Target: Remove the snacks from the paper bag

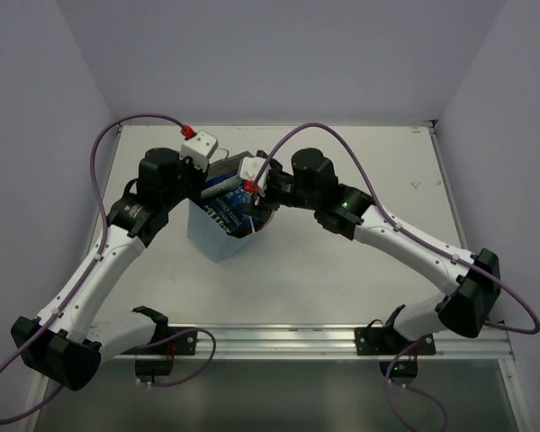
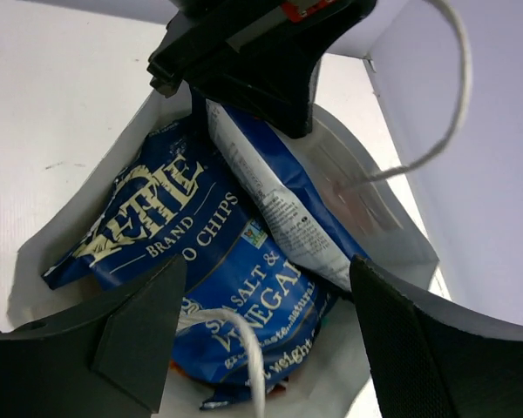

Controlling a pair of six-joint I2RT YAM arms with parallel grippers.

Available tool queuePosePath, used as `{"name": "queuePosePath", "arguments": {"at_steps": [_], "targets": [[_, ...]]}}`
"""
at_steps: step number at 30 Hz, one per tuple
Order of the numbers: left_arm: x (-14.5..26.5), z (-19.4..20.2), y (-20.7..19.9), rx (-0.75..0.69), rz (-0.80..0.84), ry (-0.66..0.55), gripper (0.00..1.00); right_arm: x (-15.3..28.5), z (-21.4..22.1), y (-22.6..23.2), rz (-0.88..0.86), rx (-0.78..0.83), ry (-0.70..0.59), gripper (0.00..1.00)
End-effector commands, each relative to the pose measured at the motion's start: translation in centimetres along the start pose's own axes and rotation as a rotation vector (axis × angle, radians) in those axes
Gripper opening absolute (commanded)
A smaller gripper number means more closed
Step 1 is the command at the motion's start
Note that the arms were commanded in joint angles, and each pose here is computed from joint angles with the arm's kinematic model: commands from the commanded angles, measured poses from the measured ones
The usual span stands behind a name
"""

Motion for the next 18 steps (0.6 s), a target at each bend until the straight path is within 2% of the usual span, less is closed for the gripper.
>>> {"name": "queuePosePath", "arguments": {"at_steps": [1, 4, 7, 13, 18], "targets": [[1.2, -4.5, -0.4, -0.039, 0.038, -0.176, 0.0, -1.4, -2.3, -1.1, -0.017, 0.134, -0.085, 0.77], [1.4, -5.3, 0.1, -0.054, 0.012, -0.194, 0.0, -1.7, -3.0, -1.2, -0.062, 0.111, -0.055, 0.73], [1.5, -6.0, 0.7, -0.056, -0.023, -0.205, 0.0, -0.1, -5.1, -0.2, -0.133, 0.039, -0.088, 0.72], [1.5, -7.0, 1.8, -0.064, -0.09, -0.226, 0.0, 4.8, -8.6, 1.1, -0.148, -0.032, -0.154, 0.83], [1.7, -8.3, 1.8, -0.098, -0.08, -0.265, 0.0, 6.0, -10.2, 0.0, -0.094, -0.035, -0.159, 0.87]]}}
Point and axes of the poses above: each gripper's point midway between its finger pads, its own x axis back along the fingers, its own y axis along the line the jaws close on, z = x × y, the point moved 3 cm from there along x, back along the fingers, and after that the axes turned 1 degree about x, right-handed, at the moved point
